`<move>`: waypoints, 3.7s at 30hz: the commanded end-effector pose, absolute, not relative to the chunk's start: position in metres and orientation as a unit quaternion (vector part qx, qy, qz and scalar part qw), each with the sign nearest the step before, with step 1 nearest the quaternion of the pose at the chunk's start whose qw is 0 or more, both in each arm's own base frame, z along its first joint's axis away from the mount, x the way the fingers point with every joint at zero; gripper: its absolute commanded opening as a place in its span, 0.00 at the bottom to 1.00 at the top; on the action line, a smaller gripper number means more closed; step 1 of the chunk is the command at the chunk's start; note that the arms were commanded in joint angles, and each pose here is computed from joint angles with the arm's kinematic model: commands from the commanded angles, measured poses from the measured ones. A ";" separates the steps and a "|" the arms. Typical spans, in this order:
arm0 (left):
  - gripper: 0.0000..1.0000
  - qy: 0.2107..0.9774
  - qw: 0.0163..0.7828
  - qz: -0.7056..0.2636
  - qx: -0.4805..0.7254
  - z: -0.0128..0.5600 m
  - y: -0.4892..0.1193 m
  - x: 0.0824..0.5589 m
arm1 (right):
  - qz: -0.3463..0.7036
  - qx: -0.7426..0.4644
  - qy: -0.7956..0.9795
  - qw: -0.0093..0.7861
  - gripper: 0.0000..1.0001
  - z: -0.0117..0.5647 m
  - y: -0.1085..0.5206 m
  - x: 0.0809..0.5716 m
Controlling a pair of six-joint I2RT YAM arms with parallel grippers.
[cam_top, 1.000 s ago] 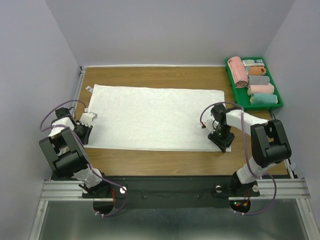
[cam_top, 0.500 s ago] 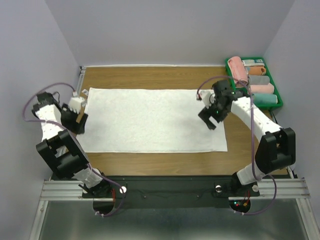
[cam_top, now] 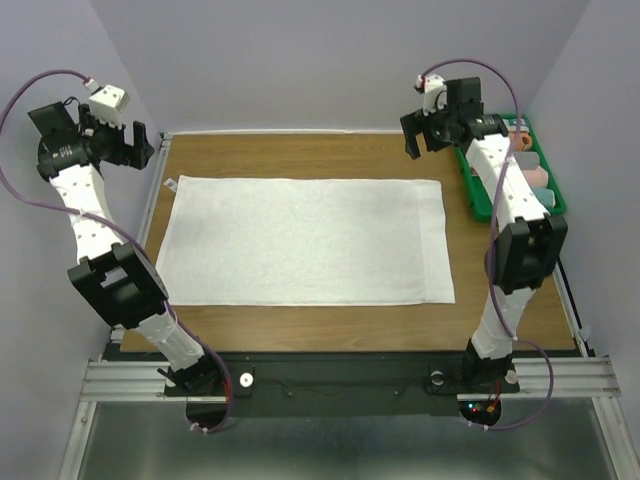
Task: Roll the towels
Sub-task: Fold the towel
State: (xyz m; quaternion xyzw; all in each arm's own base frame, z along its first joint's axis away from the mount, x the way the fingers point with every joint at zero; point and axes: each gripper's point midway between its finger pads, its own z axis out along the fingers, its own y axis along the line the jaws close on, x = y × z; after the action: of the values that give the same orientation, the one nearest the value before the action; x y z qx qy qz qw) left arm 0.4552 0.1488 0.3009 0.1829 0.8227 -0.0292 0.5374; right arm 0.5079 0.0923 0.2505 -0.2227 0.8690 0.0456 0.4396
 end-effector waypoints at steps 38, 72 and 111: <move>0.40 0.897 0.370 -0.005 0.240 0.072 0.141 0.582 | 0.066 -0.179 0.929 0.318 0.88 0.075 0.000 0.579; 0.45 0.888 0.405 0.005 0.217 0.087 0.147 0.599 | 0.158 -0.111 0.943 0.270 0.38 0.037 0.018 0.558; 0.00 0.881 0.411 -0.023 0.235 0.098 0.155 0.593 | 0.134 -0.136 0.919 0.346 0.01 0.096 0.005 0.589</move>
State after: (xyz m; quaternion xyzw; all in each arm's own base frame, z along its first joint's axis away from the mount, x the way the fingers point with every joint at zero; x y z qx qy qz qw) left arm 0.5811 0.1440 0.0463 0.2312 0.9030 -0.0366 0.3604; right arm 0.5760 0.0129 0.0705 -0.1309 0.9293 0.1488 0.3115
